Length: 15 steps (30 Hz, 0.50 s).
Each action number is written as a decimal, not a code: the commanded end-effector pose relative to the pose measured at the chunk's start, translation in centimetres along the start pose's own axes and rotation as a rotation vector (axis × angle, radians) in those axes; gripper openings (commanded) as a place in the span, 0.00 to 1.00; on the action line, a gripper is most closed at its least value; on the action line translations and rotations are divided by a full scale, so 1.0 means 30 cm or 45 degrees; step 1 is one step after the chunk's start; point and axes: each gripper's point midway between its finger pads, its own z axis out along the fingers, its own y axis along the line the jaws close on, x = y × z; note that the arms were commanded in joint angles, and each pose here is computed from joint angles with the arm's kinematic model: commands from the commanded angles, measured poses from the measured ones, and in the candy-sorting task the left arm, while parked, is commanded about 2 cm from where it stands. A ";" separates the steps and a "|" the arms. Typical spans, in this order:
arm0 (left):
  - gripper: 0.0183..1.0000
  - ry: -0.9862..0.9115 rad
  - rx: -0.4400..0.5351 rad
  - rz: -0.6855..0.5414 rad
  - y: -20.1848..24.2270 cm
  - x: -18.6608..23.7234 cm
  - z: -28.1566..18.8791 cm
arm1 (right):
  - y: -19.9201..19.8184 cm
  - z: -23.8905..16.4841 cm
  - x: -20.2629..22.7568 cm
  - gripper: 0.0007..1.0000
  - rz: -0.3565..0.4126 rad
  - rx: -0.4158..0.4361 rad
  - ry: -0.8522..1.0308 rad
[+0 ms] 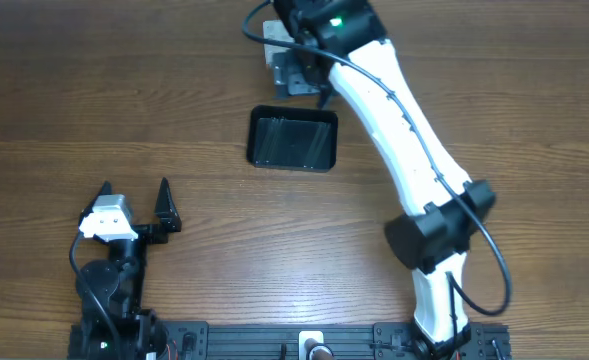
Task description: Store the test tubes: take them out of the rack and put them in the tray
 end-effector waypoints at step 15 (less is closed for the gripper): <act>1.00 0.004 0.002 0.020 -0.001 0.007 0.000 | -0.345 -0.438 0.389 0.99 -0.034 0.105 -0.084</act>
